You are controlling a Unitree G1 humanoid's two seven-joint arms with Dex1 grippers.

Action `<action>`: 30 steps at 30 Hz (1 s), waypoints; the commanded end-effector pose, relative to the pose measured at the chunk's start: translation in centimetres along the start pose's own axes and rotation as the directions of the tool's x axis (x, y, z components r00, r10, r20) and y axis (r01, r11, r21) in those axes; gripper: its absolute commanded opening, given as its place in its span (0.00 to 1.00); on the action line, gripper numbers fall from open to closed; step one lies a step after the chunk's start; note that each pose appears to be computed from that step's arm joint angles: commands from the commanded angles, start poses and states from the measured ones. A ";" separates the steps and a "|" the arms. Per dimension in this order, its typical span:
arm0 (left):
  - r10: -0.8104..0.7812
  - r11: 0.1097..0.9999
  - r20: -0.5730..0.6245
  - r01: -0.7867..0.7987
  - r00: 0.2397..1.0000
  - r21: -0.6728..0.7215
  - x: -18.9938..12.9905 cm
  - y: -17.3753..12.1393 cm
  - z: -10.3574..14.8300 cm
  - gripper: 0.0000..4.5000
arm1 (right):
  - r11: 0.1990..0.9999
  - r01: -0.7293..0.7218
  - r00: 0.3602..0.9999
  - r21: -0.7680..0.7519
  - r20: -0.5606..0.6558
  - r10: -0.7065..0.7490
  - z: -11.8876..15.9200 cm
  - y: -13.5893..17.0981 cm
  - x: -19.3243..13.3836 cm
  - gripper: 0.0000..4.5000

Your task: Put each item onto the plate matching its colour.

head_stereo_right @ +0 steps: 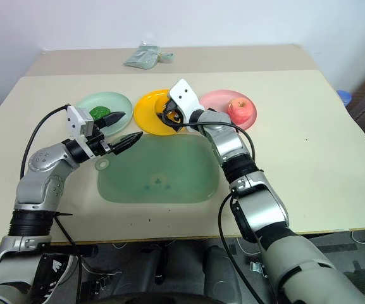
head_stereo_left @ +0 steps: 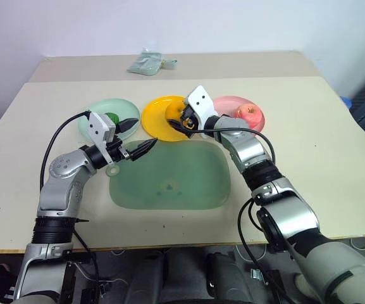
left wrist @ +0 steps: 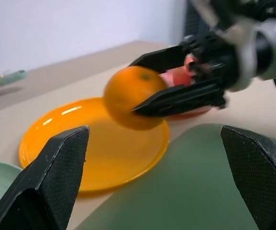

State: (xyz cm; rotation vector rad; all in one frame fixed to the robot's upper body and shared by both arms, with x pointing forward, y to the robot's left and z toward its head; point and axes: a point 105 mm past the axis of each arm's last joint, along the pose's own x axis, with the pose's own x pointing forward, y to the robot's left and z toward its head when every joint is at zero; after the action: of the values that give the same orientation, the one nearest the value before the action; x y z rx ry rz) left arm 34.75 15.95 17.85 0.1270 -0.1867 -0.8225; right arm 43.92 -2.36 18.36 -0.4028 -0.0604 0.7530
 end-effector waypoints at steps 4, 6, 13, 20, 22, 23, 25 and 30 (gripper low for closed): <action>0.019 0.999 0.041 -0.020 0.999 0.040 -0.4 0.1 1.2 1.00 | 0.999 -0.010 0.999 0.053 0.046 0.007 0.5 0.6 1.3 0.73; 0.018 0.999 0.042 -0.020 0.999 0.037 -0.3 0.1 1.2 1.00 | 0.998 -0.017 0.999 0.059 0.040 0.015 0.1 1.1 1.5 0.73; 0.012 0.999 0.050 -0.013 0.999 0.033 -0.3 0.1 1.4 1.00 | 0.996 0.039 0.995 0.077 0.089 -0.045 1.1 0.0 1.5 0.99; -0.032 0.999 0.043 0.031 0.999 0.031 -1.0 -0.1 1.6 1.00 | 0.982 -0.044 0.933 0.184 0.358 -0.025 4.4 -2.4 -2.5 0.99; -0.054 0.998 0.038 0.053 0.998 0.031 -1.4 0.0 1.6 1.00 | 0.982 -0.124 0.910 0.142 0.412 0.056 4.5 -1.8 -4.9 0.99; -0.064 0.998 0.037 0.063 0.997 0.029 -1.6 0.0 1.7 1.00 | 0.982 -0.156 0.903 0.106 0.419 0.098 4.3 -1.4 -6.0 0.99; -0.081 0.996 0.026 0.080 0.996 0.045 -2.0 0.3 1.7 1.00 | 0.978 -0.198 0.885 0.071 0.442 0.147 4.3 -1.0 -8.7 0.99; -0.134 0.991 0.008 0.134 0.991 0.023 -3.1 1.1 1.7 1.00 | 0.954 -0.298 0.848 0.040 0.470 0.245 4.8 -0.1 -14.6 0.99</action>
State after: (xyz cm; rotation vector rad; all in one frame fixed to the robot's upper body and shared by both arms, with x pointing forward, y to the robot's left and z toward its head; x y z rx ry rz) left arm 33.32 18.15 17.89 0.1469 -0.1498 -0.9458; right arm 34.36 -10.45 21.39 -0.1120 -0.3205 1.0596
